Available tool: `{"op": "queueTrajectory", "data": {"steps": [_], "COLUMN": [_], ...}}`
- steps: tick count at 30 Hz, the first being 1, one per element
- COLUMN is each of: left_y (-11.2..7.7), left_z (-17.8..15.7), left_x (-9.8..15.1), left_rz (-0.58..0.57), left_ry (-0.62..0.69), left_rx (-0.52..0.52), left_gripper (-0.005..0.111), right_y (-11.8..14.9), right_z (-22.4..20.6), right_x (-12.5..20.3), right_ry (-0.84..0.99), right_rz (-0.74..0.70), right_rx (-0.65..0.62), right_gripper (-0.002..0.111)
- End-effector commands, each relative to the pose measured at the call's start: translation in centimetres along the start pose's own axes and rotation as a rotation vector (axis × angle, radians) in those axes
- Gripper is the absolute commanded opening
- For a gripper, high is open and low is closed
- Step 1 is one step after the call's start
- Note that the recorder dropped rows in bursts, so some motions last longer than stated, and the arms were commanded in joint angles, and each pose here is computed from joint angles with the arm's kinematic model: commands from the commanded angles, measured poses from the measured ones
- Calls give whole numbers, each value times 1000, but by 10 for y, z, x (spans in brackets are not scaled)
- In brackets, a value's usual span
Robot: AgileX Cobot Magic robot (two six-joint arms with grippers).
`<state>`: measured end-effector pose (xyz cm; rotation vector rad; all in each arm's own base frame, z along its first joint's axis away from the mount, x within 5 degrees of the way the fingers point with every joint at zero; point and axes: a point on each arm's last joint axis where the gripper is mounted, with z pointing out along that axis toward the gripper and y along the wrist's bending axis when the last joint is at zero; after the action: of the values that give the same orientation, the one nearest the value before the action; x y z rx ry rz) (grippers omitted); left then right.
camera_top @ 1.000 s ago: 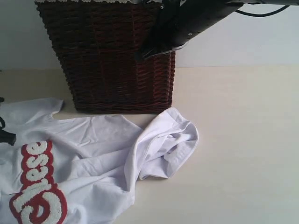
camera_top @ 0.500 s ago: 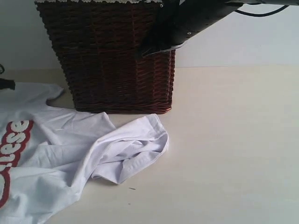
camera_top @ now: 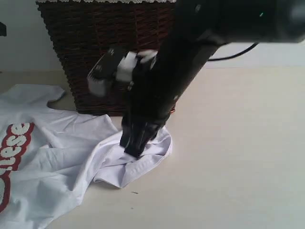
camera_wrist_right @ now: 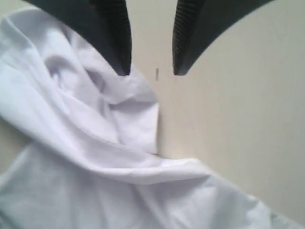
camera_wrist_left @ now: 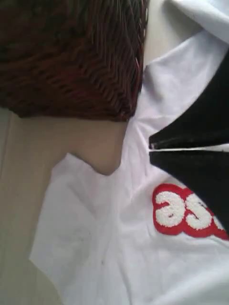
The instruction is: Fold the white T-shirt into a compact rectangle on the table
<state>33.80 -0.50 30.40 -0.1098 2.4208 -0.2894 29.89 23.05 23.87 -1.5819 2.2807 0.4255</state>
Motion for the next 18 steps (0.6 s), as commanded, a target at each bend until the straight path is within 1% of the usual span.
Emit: {"op": "queueTrajectory", "data": {"steps": [1,2,3,4,6,8,10,11,14,18], "left_y": [-19,-22,-27,-29,-36,-40,-43,-44,-44,-43], "left_z": [-20,-20,-20,-18,-16,-15,-15,-15,-15,-11], "left_x": [16,19,23,25,27,28,28,27,25,24], "left_rz": [9,15,26,38,59,66,74,78,77,75], "left_ry": [-119,-120,-118,-116,-130,-136,-148,-155,-185,-191], "left_rx": [44,49,60,64,79,87,92,93,91,86], "left_gripper": [4,4,4,4,4,4,4,4,4,4], "right_y": [16,12,3,-1,-13,-20,-27,-29,-34,-33], "right_z": [52,59,69,75,88,90,87,85,83,97], "right_x": [-3,-3,-3,-2,-6,-14,-21,-23,-24,-14], "right_ry": [82,94,117,127,100,20,-27,-38,-14,108], "right_rz": [-40,-9,40,51,27,-6,-64,-69,-62,-102], "right_rx": [118,165,242,265,337,412,484,512,546,523], "right_gripper": [46,52,59,59,56,54,54,54,52,50]}}
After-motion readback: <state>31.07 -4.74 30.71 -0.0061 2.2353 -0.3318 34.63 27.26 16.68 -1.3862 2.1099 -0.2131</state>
